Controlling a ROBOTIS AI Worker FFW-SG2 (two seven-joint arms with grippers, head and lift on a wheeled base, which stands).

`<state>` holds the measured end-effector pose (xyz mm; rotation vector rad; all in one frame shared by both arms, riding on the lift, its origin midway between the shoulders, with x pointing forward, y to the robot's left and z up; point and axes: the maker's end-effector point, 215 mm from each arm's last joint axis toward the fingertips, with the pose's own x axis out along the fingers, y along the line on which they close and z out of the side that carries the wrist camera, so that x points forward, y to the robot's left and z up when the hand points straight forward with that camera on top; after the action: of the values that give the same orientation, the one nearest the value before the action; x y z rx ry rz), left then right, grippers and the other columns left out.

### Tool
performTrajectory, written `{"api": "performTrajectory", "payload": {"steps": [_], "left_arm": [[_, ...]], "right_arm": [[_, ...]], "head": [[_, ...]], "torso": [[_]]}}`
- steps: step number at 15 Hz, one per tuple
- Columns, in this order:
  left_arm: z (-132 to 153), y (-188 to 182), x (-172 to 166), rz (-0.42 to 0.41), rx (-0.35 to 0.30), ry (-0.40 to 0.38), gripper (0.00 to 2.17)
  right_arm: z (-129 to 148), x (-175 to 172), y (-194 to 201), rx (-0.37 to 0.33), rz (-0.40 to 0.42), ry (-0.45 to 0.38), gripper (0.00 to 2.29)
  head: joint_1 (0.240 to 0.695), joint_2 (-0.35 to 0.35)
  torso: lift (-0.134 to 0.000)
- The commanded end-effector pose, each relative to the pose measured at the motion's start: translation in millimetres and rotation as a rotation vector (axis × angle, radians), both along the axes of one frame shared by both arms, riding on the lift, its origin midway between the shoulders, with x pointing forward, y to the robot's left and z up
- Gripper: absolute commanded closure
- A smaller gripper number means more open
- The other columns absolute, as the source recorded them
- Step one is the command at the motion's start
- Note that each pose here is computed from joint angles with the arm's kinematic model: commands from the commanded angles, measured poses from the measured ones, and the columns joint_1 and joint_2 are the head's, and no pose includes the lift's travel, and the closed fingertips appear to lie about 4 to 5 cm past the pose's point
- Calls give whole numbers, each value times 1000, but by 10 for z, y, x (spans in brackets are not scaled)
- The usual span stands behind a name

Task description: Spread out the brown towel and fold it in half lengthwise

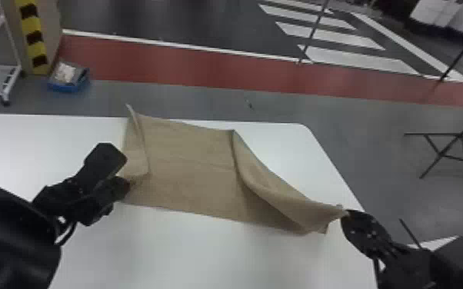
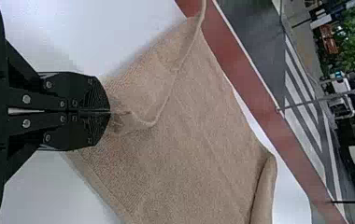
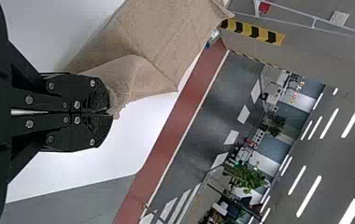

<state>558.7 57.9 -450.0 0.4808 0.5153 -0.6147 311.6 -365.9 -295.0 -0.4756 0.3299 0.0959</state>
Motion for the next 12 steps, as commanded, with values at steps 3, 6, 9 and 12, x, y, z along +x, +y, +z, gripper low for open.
{"api": "performTrajectory", "payload": {"steps": [3, 6, 9, 12], "left_arm": [[105, 238, 70, 55, -54, 16, 1710], [226, 616, 103, 115, -107, 22, 1710], [408, 373, -143, 21, -180, 24, 977], [393, -95, -325, -97, -157, 27, 370]], "right_arm": [[-43, 25, -39, 3, -12, 4, 1683], [-54, 40, -64, 1, -19, 6, 1683], [-63, 103, -68, 9, -24, 0, 1683], [-98, 121, -16, 20, -18, 5, 1683]], "head": [[695, -350], [695, -350], [695, -324], [695, -350]], "torso": [[-123], [-123], [-123], [-123]]}}
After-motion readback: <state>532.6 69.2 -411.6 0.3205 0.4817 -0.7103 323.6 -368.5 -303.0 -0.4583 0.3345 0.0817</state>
